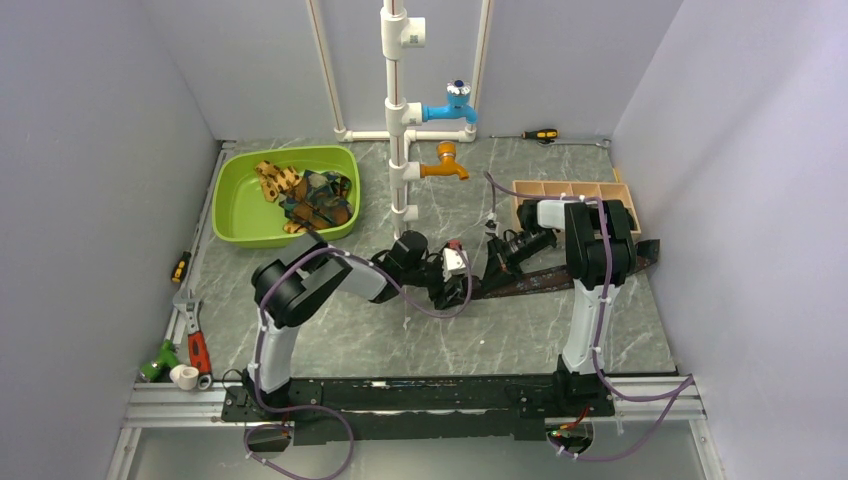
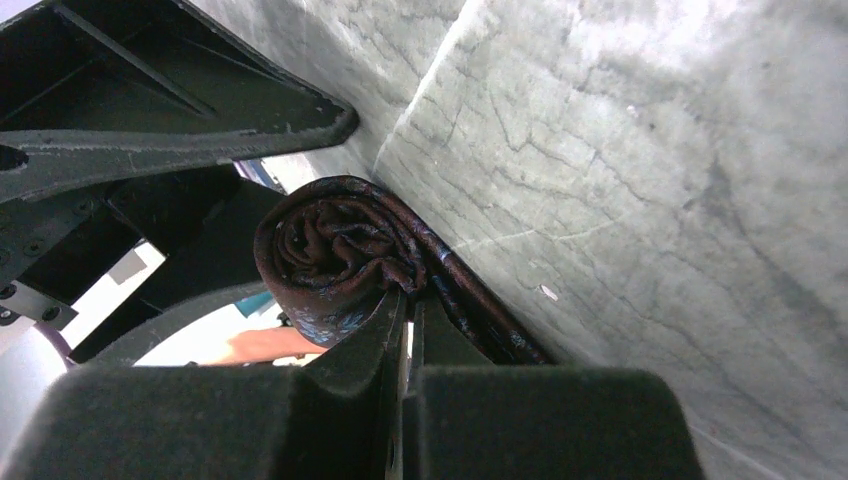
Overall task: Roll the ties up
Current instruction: Roll the tie at the center of the board.
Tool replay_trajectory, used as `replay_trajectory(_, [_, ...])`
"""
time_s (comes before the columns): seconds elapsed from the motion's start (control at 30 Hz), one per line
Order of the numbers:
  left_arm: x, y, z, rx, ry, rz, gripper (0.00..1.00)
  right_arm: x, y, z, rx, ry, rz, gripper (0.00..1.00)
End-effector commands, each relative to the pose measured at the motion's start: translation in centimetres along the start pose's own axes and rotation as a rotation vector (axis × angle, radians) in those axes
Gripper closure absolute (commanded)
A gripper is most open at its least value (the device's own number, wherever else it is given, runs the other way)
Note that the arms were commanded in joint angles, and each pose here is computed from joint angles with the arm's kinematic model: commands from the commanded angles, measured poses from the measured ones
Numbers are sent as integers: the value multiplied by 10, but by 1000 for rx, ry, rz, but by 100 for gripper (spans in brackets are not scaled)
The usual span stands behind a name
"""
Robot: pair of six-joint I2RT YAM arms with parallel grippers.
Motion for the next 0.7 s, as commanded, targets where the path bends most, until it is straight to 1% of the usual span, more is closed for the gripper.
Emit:
replay_trajectory(0.0, [-22,-14,-10,112,-51,-3,23,-3,9,-45,88,-216,3,100])
replay_trajectory(0.13, [-34,-24,-10,146,-47,24,29,-5,10,-43,86,-201,-12,100])
replay_trajectory(0.2, [-32,-31,-13,161,-47,45,31,-6,13,-40,89,-196,-27,100])
replay_trajectory(0.27, [-28,-37,-17,167,-50,63,36,-8,15,-37,89,-186,-35,100])
replay_trajectory(0.3, [-25,-39,-19,166,-53,74,40,-9,16,-35,89,-181,-38,100])
replay_trajectory(0.37, [-20,-46,-21,163,-45,111,57,-13,15,-31,93,-169,-35,100])
replay_trajectory(0.43, [-12,-55,-25,181,-38,176,69,-14,13,-27,91,-147,-35,100])
replay_trajectory(0.47, [-6,-58,-25,182,-20,207,73,-13,12,-24,90,-134,-33,95])
replay_trajectory(0.53, [6,-70,-29,190,-13,307,78,-8,12,-17,99,-117,-42,84])
replay_trajectory(0.6, [18,-78,-30,201,-6,419,79,2,14,-5,122,-98,-68,75])
replay_trajectory(0.67, [30,-85,-33,182,-9,489,79,13,16,6,149,-81,-89,67])
Point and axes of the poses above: each gripper's point midway between its finger pads, its own x axis back along the fingers, its own z axis along the line the jaws close on, y = z × x, the point moved 5 cm from there along x, back along the fingers, and after that the axes turned 2 degrees about -x, right-handed, at the moved point
